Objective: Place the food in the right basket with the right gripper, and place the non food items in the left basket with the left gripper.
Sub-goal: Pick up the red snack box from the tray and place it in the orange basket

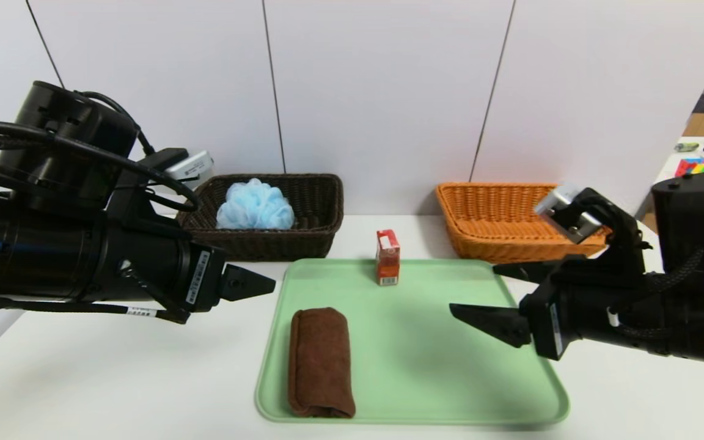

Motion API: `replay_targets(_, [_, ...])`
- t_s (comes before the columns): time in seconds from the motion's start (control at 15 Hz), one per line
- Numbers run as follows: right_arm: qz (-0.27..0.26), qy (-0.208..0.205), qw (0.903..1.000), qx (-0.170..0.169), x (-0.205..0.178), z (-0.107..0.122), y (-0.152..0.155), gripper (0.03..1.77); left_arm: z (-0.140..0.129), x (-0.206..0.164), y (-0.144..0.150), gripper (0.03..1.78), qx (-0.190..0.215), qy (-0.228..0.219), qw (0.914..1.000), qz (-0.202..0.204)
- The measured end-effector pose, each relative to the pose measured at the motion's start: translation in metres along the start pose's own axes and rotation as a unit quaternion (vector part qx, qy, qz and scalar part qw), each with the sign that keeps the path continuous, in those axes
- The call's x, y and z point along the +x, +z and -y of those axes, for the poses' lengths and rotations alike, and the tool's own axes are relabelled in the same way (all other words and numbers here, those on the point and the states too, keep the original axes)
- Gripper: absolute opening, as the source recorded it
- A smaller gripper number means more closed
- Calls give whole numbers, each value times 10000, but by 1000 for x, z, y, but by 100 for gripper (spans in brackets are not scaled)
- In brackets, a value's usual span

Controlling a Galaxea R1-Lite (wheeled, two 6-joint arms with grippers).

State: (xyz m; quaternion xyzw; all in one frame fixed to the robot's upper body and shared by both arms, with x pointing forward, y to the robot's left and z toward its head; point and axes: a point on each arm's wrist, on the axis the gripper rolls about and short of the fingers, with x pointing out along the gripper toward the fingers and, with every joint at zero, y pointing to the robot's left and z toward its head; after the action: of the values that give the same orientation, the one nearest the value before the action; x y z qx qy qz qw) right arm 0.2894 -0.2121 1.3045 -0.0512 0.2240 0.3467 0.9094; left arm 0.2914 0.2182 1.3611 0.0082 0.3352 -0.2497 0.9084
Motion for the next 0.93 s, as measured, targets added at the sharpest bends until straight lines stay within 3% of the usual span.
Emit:
replay_targets(0.6, [-43, -625, 9973, 392, 64, -33, 8, 170, -1, 3, 0, 169, -9, 26, 10000, -43])
replay_targets(0.93, [112, -1202, 9921, 345, 88, -51, 8, 170, -1, 4, 0, 169, 3, 27, 10000, -57])
